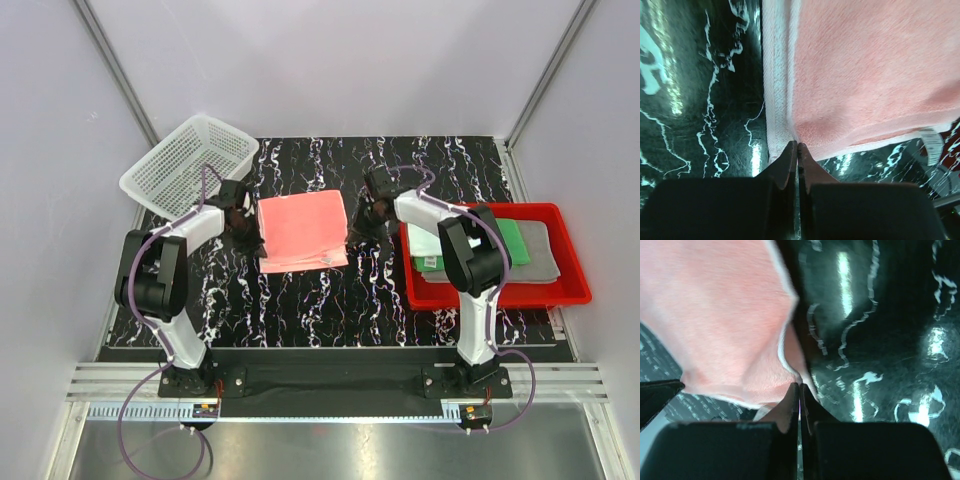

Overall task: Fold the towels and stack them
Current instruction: Fold the towel

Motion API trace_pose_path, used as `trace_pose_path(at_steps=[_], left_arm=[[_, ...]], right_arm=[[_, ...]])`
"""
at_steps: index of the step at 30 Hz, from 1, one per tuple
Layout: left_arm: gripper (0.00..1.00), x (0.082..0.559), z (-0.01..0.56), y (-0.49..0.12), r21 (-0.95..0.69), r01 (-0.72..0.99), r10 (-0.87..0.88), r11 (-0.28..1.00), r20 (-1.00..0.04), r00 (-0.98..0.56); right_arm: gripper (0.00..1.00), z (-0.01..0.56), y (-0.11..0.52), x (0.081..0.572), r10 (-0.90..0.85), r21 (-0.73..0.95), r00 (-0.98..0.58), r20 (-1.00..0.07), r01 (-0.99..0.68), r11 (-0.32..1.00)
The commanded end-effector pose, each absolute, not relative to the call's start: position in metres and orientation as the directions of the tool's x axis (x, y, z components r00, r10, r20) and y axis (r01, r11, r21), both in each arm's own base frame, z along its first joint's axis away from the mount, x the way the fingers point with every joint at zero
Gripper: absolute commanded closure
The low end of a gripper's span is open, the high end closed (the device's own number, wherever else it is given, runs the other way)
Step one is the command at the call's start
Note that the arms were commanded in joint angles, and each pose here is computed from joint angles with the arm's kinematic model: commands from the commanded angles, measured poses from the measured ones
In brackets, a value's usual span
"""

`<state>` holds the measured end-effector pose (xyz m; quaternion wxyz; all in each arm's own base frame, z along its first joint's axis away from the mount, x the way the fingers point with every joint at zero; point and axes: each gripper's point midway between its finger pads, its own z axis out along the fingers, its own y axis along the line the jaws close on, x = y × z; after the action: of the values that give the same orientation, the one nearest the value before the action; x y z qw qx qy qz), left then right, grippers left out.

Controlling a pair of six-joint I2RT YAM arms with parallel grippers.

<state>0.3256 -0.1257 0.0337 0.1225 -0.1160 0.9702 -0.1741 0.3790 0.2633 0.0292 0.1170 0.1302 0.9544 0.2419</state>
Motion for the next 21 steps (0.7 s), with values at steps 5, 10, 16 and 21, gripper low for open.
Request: trace_pose_path(at_steps=[5, 10, 16, 21], left_arm=[[1.00, 0.366, 0.118, -0.102, -0.330, -0.169, -0.285, 0.929, -0.345, -0.895], [1.00, 0.346, 0.118, -0.103, -0.346, -0.154, -0.274, 0.925, -0.331, -0.903], [1.00, 0.304, 0.069, -0.114, -0.409, -0.167, -0.282, 0.897, -0.239, -0.929], [1.00, 0.286, 0.041, -0.115, -0.409, -0.182, -0.275, 0.894, -0.182, -0.944]], right_arm=[[1.00, 0.130, 0.278, 0.407, 0.236, 0.535, -0.915, -0.326, 0.027, 0.844], [1.00, 0.122, 0.279, 0.377, 0.208, 0.546, -0.920, -0.331, -0.007, 0.838], [1.00, 0.069, 0.292, 0.339, 0.172, 0.547, -0.945, -0.278, -0.008, 0.837], [1.00, 0.032, 0.286, 0.330, 0.157, 0.509, -0.953, -0.261, 0.002, 0.861]])
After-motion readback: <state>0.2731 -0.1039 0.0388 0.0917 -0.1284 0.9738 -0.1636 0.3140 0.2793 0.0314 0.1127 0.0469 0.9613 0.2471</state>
